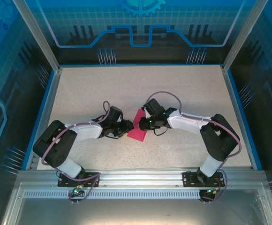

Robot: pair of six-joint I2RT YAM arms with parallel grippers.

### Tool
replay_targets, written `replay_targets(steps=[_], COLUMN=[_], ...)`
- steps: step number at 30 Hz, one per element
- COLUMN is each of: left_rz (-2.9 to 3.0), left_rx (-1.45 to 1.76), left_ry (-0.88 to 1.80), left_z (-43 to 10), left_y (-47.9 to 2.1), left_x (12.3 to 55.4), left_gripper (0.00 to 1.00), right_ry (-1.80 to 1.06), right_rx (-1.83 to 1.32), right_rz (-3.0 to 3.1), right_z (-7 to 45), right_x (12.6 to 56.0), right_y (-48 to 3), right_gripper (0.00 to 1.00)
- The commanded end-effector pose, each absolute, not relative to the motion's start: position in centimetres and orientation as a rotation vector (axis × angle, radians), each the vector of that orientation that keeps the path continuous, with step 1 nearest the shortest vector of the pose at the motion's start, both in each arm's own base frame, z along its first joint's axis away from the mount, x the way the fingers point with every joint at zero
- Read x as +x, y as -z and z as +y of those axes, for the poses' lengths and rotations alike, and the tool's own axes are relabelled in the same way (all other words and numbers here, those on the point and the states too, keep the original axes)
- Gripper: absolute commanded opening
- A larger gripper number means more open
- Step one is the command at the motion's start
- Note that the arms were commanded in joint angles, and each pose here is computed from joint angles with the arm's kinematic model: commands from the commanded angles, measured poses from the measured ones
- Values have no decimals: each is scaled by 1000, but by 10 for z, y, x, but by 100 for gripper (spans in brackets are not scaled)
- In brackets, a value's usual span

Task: Fold a paper plane with a square sheet of paper (pick it up from the middle)
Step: Turn over the paper at the center of the table.

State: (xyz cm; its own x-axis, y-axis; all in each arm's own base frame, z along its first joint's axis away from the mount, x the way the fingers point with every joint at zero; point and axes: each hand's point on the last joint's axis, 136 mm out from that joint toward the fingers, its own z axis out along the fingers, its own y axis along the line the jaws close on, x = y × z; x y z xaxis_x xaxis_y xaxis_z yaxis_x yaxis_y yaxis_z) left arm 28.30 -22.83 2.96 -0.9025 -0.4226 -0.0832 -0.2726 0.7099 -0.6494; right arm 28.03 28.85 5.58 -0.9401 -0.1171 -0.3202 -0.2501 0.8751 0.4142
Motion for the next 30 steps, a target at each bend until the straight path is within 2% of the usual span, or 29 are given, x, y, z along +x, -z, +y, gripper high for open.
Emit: replay_targets(steps=[1,21,30], left_rz=[2648,2659,2678], left_rx=[-549,-423,-417], left_ry=[1069,1282,1258], left_z=[-237,-278,-281], left_y=[-43,-47,-39], left_x=[283,294,298], left_gripper=[44,45,38], right_ry=[-610,-564,-578], right_rx=[-250,-89,-60], right_rz=[2780,2869,2884], right_z=[284,261,256], right_x=[288,298,296], right_y=[-51,-8,-3], right_gripper=[15,13,12])
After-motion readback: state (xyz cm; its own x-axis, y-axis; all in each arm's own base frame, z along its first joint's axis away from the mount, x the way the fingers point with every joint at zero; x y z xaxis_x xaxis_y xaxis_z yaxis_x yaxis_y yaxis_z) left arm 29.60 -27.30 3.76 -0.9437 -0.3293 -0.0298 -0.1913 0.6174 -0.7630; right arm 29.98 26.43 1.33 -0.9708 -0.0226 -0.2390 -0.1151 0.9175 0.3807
